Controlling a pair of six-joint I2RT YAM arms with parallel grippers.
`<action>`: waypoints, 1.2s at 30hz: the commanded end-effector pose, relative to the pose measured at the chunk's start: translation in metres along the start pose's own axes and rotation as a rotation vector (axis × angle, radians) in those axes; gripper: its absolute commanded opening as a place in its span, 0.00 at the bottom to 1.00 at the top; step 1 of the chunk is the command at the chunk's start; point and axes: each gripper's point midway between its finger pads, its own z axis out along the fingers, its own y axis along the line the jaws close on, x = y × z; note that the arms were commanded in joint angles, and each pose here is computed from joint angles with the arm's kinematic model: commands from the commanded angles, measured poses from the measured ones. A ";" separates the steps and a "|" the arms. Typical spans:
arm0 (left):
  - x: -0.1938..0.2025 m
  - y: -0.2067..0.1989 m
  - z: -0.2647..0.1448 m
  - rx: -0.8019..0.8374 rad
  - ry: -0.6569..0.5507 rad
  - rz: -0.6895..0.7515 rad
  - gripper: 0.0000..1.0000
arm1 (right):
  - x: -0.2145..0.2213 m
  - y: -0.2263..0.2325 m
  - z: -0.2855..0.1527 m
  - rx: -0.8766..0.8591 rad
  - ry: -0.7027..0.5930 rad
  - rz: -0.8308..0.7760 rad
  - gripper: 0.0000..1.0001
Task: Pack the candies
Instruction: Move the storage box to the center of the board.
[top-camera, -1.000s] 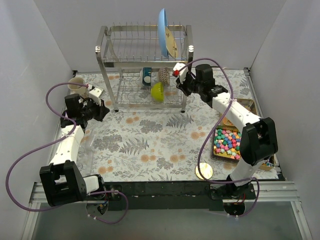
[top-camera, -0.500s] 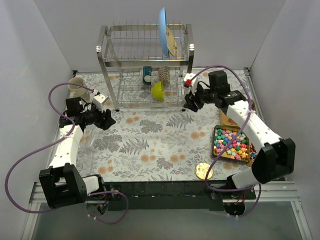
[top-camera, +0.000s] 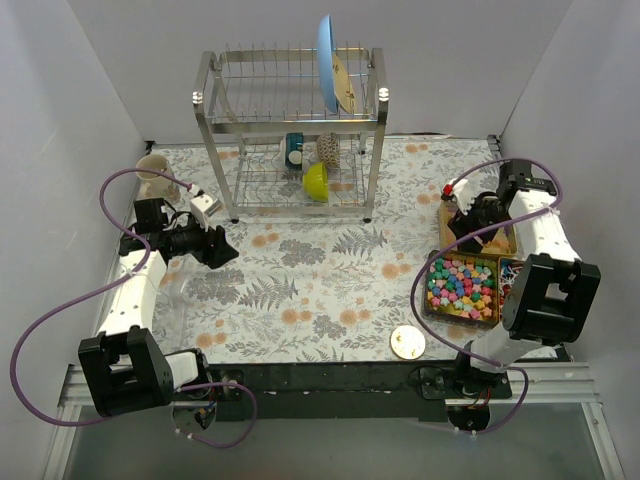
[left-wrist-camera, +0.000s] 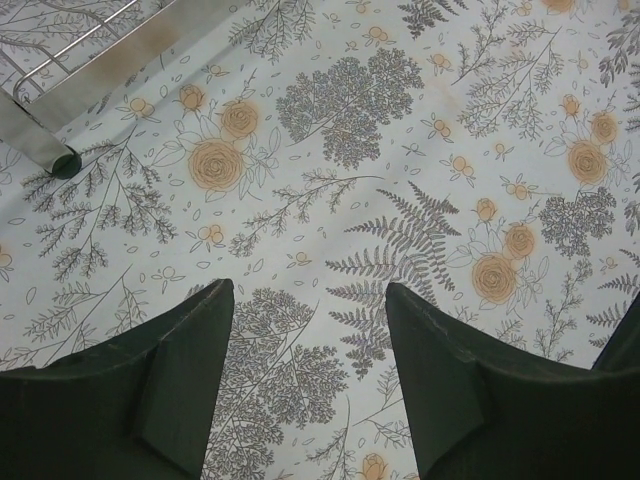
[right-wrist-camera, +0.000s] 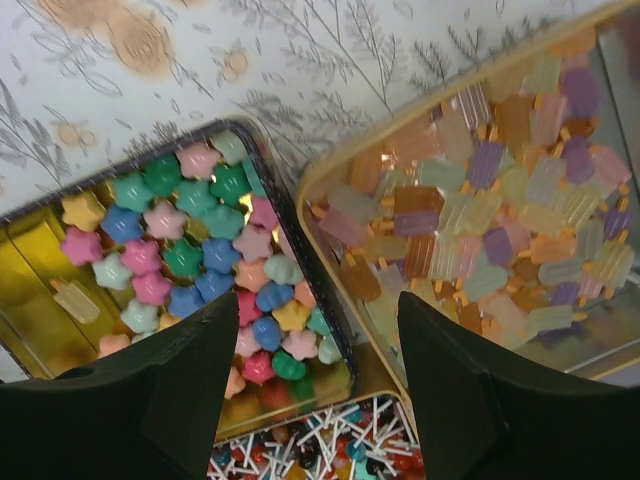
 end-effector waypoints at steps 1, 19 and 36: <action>-0.009 -0.007 -0.004 0.017 -0.041 0.025 0.62 | 0.032 -0.026 -0.017 0.053 0.113 -0.080 0.73; -0.013 -0.003 0.000 -0.011 -0.067 -0.006 0.62 | 0.057 -0.043 -0.009 0.221 0.040 0.114 0.79; -0.006 0.005 -0.008 -0.113 -0.036 -0.009 0.61 | 0.047 -0.028 0.019 -0.036 0.028 -0.152 0.73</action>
